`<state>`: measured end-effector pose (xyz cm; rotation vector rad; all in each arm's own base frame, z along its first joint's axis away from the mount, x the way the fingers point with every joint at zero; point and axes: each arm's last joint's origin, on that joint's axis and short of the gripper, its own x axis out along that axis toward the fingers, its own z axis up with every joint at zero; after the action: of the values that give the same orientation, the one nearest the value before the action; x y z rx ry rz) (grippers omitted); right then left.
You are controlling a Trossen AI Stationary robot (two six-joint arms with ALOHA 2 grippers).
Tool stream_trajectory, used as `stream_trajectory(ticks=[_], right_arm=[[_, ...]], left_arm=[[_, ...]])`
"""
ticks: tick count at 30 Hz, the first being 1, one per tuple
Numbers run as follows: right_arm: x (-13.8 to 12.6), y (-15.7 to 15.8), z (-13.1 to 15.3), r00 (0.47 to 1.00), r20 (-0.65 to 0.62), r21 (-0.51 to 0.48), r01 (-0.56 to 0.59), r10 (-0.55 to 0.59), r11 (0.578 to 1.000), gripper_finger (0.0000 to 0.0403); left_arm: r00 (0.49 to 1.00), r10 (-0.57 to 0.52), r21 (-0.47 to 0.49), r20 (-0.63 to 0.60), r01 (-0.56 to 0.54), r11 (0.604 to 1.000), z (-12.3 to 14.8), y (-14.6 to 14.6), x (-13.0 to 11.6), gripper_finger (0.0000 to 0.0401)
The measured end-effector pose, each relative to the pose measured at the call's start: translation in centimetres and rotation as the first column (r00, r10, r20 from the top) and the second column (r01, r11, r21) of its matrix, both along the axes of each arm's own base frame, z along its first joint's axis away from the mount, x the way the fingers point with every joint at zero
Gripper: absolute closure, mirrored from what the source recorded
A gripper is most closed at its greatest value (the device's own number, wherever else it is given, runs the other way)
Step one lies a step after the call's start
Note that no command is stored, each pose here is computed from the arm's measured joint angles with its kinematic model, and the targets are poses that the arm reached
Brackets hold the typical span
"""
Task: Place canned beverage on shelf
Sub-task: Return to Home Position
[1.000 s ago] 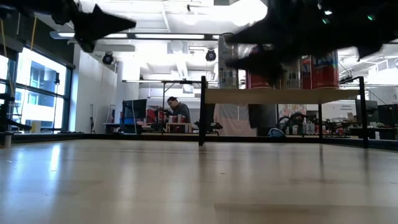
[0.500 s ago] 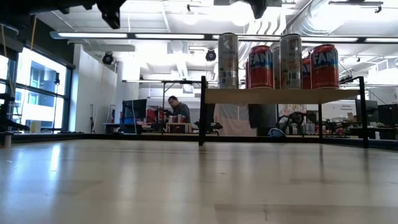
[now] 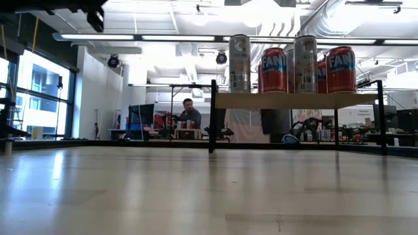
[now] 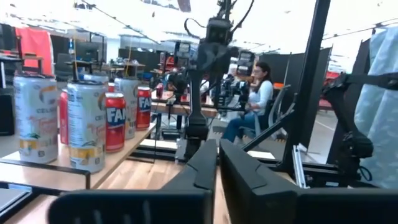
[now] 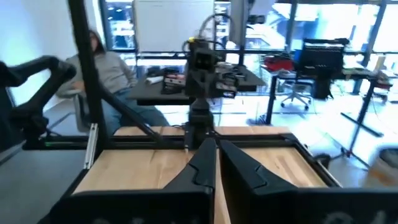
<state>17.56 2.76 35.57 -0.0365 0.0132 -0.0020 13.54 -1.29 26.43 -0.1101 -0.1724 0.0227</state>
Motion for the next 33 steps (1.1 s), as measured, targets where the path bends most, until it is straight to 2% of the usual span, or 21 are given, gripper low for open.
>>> stream_trajectory(ticks=[4, 9, 14, 25, 29, 33], right_arm=[[-2.2, -0.5, -1.5, 0.999, 0.013, 0.049, 0.045, -0.046, 0.998, 0.0402], [-3.8, -0.9, -4.0, 0.999, 0.008, 0.131, 0.049, -0.051, 0.99, 0.0402], [-4.9, -1.1, -6.5, 0.999, -0.006, 0.165, 0.053, -0.053, 0.985, 0.0402], [-7.1, -1.6, -10.0, 0.997, 0.03, 0.224, 0.068, -0.076, 0.972, 0.0403], [-7.2, -1.6, -11.5, 0.997, 0.014, 0.219, 0.071, -0.076, 0.973, 0.0403], [-7.0, -1.4, -13.5, 0.999, -0.02, 0.253, 0.035, -0.031, 0.967, 0.0403]], left_arm=[[1.0, 0.013, -0.006, -0.011, -0.013, 1.0, 0.1, 0.4, -1.7, 0.0394], [0.999, 0.011, -0.035, -0.044, -0.012, 0.999, -0.6, 0.5, -3.1, 0.0398], [0.999, -0.018, -0.046, -0.034, 0.016, 0.999, -1.5, 0.3, -3.7, 0.04], [0.998, -0.054, -0.09, -0.019, 0.052, 0.995, -5.4, -0.2, -4.1, 0.0401], [0.989, -0.142, -0.091, -0.035, 0.138, 0.986, -6.9, -0.6, -4.0, 0.0401], [0.978, -0.206, -0.101, 0.007, 0.206, 0.973, -7.9, -0.9, -3.9, 0.0401]])
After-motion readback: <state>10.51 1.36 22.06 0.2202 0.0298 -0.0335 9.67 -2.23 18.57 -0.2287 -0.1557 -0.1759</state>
